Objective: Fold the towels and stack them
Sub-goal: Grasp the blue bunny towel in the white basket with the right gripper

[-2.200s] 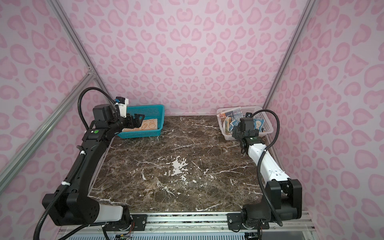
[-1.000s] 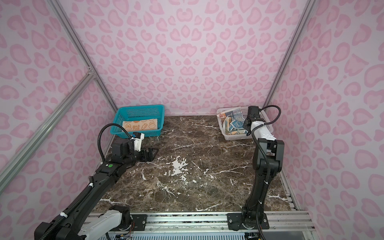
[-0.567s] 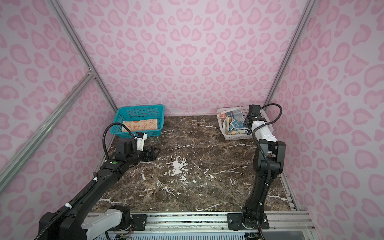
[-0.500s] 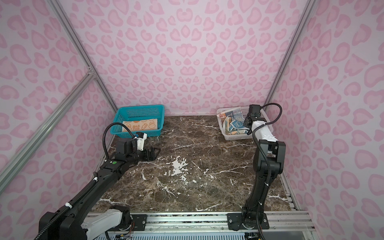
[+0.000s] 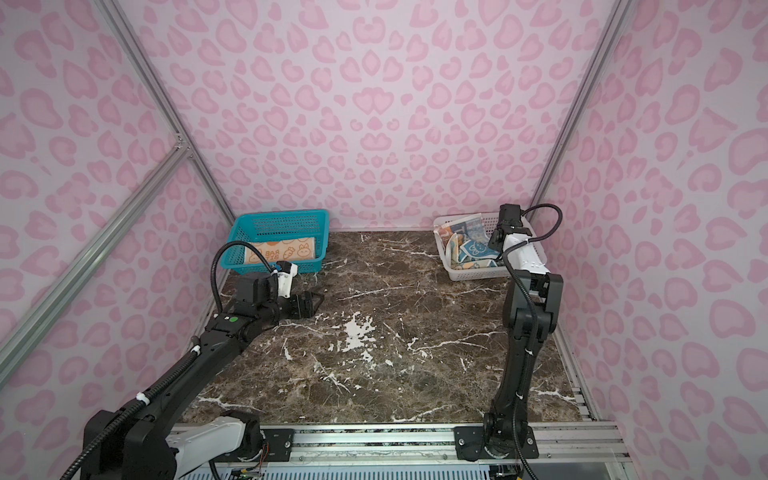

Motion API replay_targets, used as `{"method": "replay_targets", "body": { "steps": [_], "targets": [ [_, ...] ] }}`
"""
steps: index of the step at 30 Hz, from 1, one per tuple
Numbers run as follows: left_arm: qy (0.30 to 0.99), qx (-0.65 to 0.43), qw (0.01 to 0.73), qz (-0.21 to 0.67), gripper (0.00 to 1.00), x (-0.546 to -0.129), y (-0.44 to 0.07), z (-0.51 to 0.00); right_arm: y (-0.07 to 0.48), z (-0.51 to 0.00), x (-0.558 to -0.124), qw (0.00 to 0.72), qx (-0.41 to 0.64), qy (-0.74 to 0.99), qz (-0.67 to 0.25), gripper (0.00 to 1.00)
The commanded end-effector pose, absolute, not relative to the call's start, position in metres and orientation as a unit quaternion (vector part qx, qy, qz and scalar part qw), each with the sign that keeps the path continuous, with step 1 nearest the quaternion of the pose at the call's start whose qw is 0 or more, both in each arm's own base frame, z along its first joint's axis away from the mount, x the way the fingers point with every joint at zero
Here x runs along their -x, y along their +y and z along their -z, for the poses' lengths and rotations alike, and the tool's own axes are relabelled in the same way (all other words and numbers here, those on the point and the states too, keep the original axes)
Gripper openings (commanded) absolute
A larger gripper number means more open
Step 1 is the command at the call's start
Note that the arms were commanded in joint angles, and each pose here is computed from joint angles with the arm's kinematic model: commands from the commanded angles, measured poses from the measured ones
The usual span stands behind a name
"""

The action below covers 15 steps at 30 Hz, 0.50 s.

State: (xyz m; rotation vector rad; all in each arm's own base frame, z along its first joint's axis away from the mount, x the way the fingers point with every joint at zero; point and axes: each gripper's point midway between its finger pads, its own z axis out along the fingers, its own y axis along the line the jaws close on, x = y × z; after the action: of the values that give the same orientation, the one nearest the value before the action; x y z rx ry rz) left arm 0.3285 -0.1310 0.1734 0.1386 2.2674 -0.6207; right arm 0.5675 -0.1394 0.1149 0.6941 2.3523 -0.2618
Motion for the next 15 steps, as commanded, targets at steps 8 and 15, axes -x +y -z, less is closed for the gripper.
{"method": "replay_targets", "body": {
  "steps": [8, 15],
  "targets": [
    [0.883, -0.067, 0.391, 0.252, 0.91, -0.343, -0.142, -0.178, -0.138, -0.100, -0.559, 0.299, -0.291, 0.904, 0.097, 0.16],
    [0.882, -0.075, 0.389, 0.256, 0.91, -0.349, -0.147, -0.179, -0.122, -0.142, -0.565, 0.354, -0.264, 0.893, 0.086, 0.00]
  ]
}}
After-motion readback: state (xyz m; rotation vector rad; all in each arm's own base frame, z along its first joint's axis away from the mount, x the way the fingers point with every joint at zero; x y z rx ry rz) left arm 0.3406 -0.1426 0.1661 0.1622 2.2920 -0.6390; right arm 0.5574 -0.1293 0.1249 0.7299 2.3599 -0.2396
